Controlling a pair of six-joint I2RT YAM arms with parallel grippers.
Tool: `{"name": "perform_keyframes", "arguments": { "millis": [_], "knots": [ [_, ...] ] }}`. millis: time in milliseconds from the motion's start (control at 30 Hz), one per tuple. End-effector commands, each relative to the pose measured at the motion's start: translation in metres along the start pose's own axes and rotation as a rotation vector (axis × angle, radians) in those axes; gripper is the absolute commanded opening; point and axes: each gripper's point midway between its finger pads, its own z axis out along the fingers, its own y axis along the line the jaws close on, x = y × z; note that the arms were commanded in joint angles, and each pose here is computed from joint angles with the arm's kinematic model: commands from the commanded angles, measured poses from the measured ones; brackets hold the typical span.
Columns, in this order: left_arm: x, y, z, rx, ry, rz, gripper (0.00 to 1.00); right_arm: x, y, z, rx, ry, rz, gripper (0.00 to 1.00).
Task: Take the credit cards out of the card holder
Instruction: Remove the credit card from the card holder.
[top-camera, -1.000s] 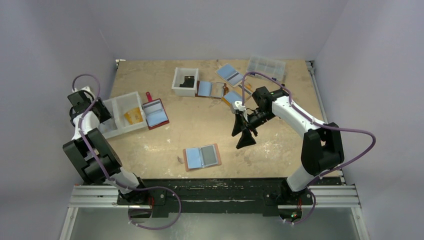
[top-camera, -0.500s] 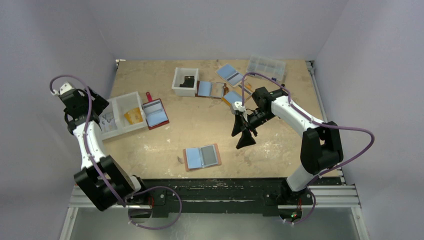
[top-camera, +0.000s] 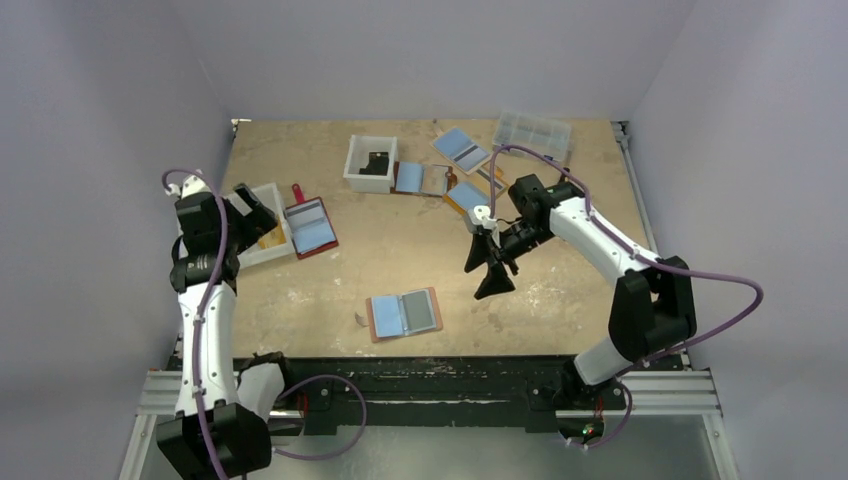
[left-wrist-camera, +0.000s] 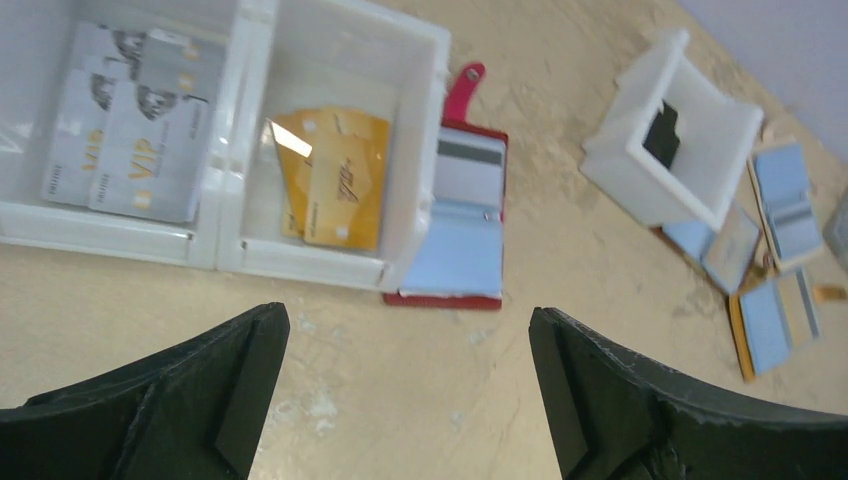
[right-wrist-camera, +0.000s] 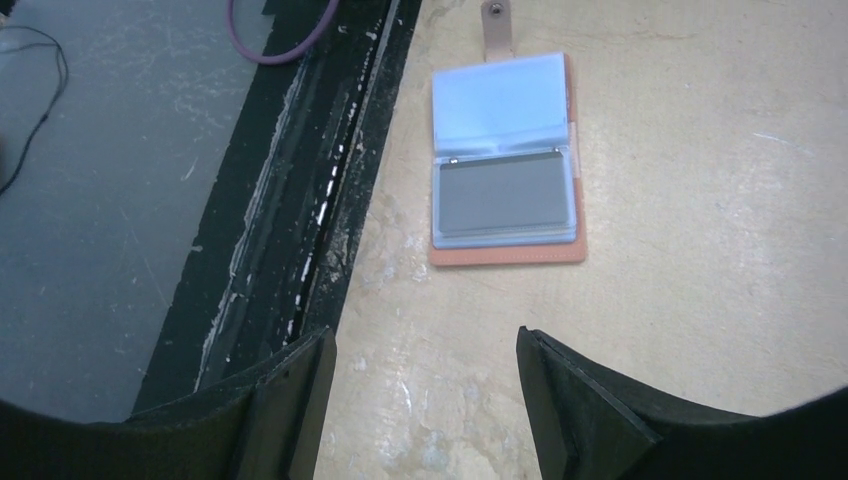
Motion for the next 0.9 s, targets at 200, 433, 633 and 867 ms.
{"name": "perform_keyframes", "arguments": {
  "millis": [200, 433, 633, 867],
  "knots": [
    [0.044, -0.065, -0.040, 0.312, 0.193, 0.028, 0.99, -0.033, -0.005, -0.025, 0.135, 0.022, -0.126, 0.76],
    [0.076, -0.101, -0.067, 0.514, 0.326, 0.000, 0.99, -0.044, 0.001, -0.036, 0.192, 0.029, -0.134, 0.76],
    [0.107, -0.109, -0.093, 0.611, 0.437, 0.011, 0.99, -0.044, 0.006, -0.041, 0.228, 0.048, -0.125, 0.77],
    [0.136, -0.111, -0.113, 0.679, 0.530, -0.010, 0.99, -0.038, 0.011, -0.040, 0.246, 0.050, -0.108, 0.77]
  ]
}}
